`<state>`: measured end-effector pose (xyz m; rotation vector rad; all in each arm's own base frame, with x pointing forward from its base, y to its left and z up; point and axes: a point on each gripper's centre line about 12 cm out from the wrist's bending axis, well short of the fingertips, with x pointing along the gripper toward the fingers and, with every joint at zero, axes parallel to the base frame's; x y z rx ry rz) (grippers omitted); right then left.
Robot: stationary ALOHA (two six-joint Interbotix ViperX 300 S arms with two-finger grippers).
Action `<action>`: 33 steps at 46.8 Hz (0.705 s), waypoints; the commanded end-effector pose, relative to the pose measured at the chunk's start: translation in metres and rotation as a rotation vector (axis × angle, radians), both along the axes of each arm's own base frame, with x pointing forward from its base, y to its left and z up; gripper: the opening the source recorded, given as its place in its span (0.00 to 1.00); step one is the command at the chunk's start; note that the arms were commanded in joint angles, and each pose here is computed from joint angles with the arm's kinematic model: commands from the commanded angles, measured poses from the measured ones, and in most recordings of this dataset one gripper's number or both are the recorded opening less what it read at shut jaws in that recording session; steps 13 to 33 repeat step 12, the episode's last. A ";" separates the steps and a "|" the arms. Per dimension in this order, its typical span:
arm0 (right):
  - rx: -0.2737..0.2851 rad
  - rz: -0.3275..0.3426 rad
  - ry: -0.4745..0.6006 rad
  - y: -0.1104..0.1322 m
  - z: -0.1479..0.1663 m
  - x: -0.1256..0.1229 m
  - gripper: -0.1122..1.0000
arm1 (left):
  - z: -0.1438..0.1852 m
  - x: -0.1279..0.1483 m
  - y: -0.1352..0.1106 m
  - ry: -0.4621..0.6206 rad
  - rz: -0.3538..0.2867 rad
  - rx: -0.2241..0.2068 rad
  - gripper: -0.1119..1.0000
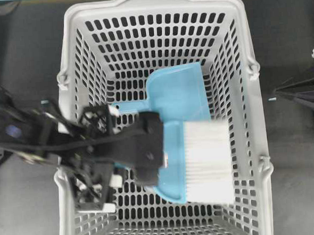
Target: Pick up the hand brush from the shopping basket with the left arm.
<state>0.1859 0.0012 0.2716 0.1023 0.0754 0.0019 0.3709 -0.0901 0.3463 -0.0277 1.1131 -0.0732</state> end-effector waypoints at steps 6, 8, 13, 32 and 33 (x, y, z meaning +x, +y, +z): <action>0.006 -0.001 -0.005 0.000 0.002 0.001 0.10 | 0.050 -0.010 0.004 -0.079 0.002 -0.014 0.30; 0.006 -0.001 -0.006 0.000 0.003 0.001 0.10 | 0.049 -0.009 0.003 -0.075 0.002 -0.015 0.30; 0.006 0.001 -0.008 0.000 0.003 0.001 0.10 | 0.048 -0.008 0.004 -0.073 0.004 -0.013 0.30; 0.006 0.001 -0.008 0.000 0.003 0.001 0.10 | 0.048 -0.008 0.004 -0.073 0.004 -0.013 0.30; 0.006 0.001 -0.008 0.000 0.003 0.001 0.10 | 0.048 -0.008 0.004 -0.073 0.004 -0.013 0.30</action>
